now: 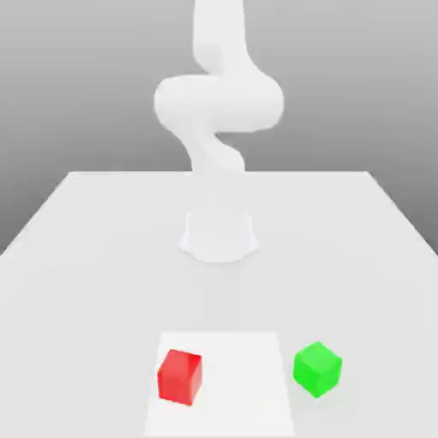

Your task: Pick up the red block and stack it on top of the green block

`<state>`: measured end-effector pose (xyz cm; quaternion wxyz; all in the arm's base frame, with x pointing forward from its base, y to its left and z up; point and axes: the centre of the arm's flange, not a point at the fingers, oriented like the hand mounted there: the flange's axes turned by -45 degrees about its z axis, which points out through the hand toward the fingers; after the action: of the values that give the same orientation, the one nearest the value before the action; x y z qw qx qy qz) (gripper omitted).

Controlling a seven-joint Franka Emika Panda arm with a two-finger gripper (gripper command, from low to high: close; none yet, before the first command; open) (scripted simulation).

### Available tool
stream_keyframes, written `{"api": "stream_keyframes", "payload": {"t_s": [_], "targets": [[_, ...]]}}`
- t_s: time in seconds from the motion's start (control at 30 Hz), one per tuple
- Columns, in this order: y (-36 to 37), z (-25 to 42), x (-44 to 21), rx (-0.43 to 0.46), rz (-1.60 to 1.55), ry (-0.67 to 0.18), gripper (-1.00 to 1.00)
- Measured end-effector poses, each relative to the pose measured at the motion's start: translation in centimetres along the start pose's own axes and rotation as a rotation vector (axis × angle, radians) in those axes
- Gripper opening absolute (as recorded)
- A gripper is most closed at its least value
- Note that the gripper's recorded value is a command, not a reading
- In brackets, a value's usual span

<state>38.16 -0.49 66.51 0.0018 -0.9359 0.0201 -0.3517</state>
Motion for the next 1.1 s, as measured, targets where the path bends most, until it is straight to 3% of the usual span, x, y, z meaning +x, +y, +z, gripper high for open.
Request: {"api": "stream_keyframes", "payload": {"t_s": [0.33,0.7,0.9,0.93,1.1], "targets": [[2.7,21.0,-7.6,-0.051,0.103,-0.326,0.0],[5.7,36.0,-24.6,-0.104,0.228,-0.676,0.0],[5.8,41.2,-30.1,-0.108,0.237,-0.712,0.0],[5.9,41.7,-30.7,-0.109,0.237,-0.712,-1.0],[5.8,41.7,-30.7,-0.109,0.237,-0.712,-1.0]]}}
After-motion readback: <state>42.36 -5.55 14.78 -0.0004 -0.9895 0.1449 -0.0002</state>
